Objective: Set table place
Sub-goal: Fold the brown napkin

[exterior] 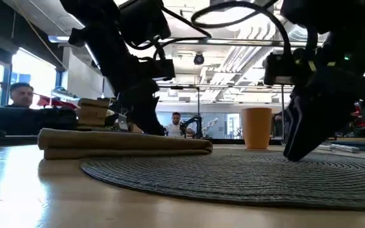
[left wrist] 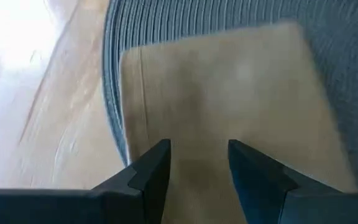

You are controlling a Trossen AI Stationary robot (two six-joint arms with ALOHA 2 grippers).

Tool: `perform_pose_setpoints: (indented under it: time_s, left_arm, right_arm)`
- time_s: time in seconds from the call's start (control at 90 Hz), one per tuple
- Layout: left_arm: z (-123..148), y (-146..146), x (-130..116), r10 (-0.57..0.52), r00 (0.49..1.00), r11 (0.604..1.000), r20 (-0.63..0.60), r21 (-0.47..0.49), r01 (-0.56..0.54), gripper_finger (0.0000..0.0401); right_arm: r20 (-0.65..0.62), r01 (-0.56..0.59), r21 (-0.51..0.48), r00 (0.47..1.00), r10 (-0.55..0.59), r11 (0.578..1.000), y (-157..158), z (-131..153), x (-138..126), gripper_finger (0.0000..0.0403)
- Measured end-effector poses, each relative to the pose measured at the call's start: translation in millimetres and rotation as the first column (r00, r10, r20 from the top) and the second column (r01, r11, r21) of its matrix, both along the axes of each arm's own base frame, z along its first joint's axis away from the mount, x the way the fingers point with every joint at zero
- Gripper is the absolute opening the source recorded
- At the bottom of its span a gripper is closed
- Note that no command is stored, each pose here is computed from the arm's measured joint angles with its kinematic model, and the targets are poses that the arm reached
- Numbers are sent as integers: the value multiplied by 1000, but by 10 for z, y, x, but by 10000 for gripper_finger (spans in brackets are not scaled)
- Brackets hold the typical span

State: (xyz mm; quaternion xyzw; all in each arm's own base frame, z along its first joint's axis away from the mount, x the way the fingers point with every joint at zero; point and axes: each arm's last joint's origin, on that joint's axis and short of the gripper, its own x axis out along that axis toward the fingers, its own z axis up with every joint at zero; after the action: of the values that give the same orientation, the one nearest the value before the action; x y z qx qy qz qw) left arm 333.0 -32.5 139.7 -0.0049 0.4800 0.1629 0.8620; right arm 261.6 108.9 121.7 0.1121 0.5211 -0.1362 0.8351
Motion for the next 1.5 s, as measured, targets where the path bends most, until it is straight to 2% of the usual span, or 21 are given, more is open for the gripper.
perform_pose_setpoints:
  time_s: [0.133, 0.3, 0.667, 0.778, 0.944, 1.0, 1.067, 1.2, 1.267, 1.356, 1.5]
  left_arm:
    - [-17, 37, -48, 98, 995, 994, -23, 44, -97, 144]
    - [-50, 55, -139, 210, 975, 977, -77, 46, -207, 144]
    - [-54, 35, -351, 447, 880, 894, -161, 37, -447, 144]
    - [83, -18, -400, 453, 878, 887, -156, -25, -462, 144]
    - [572, -127, -473, 389, 920, 920, -43, -38, -391, 144]
    - [678, -128, -553, 370, 928, 928, -51, -36, -372, 144]
    - [725, -86, -672, 365, 924, 930, -117, -10, -369, 144]
    - [562, 15, -885, 381, 890, 924, -251, 67, -377, 144]
    - [404, 35, -948, 365, 884, 930, -294, 65, -362, 144]
    - [173, 17, -1000, 330, 885, 933, -329, -28, -359, 144]
    - [-28, -41, -1052, 350, 871, 888, -346, -173, -425, 144]
  right_arm:
    - [-38, 39, 0, 999, -39, 999, 18, -1, -60, 181]
    - [-64, 77, 8, 995, -76, 997, 57, -6, -119, 181]
    - [-69, 102, 41, 993, -99, 994, 180, -17, -190, 181]
    - [-74, 92, 46, 993, -88, 995, 201, -20, -203, 181]
    - [-75, 91, 51, 993, -87, 995, 203, -21, -202, 181]
    - [-73, 91, 52, 994, -87, 995, 204, -21, -201, 181]
    - [-71, 91, 53, 994, -87, 994, 205, -20, -198, 181]
    - [-65, 92, 51, 994, -89, 994, 204, -21, -195, 181]
    - [-62, 92, 53, 994, -89, 994, 206, -20, -192, 181]
    - [-57, 92, 56, 994, -89, 994, 209, -20, -188, 181]
    - [-39, 94, 57, 995, -92, 994, 213, -17, -174, 181]
